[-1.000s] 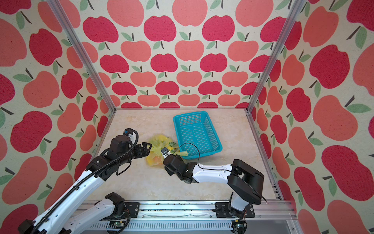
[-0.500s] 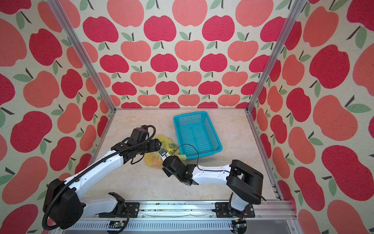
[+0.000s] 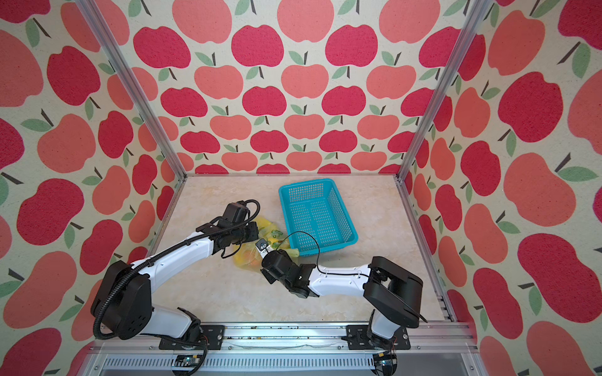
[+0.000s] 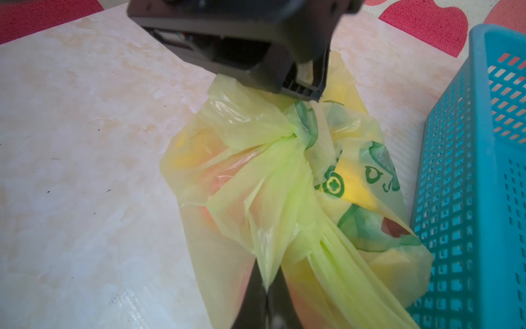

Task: Untie the knot of the plastic bag and take out the fruit
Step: Untie the plastic bag at the center of the table, then pick up the plastic bag from the center of the table.

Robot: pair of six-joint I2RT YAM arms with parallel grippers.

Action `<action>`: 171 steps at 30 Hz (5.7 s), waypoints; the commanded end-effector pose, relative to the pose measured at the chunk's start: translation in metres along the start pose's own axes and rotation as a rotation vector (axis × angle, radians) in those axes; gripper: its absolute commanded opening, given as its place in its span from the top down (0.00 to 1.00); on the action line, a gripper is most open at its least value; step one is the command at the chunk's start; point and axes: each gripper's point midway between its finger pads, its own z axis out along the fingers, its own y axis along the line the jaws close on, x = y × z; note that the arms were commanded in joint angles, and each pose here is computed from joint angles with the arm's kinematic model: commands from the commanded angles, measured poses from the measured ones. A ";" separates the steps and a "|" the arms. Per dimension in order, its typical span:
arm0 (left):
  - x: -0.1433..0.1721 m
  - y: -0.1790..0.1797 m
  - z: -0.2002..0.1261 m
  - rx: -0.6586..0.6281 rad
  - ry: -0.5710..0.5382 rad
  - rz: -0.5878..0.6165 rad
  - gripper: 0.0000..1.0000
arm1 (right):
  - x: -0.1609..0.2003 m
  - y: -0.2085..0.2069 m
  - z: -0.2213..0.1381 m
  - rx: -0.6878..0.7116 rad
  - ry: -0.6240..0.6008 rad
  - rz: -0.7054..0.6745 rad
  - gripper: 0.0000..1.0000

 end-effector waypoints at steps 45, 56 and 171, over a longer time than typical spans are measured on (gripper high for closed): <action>0.023 0.147 -0.110 0.006 -0.353 -0.439 1.00 | 0.061 -0.119 -0.045 0.272 -0.145 0.308 1.00; 0.021 0.143 -0.111 0.070 -0.345 -0.435 1.00 | 0.031 -0.095 -0.057 0.177 -0.200 0.199 0.74; 0.040 -0.018 -0.114 -0.090 -0.540 -0.030 0.01 | -0.125 -0.223 0.003 0.491 -0.173 0.564 1.00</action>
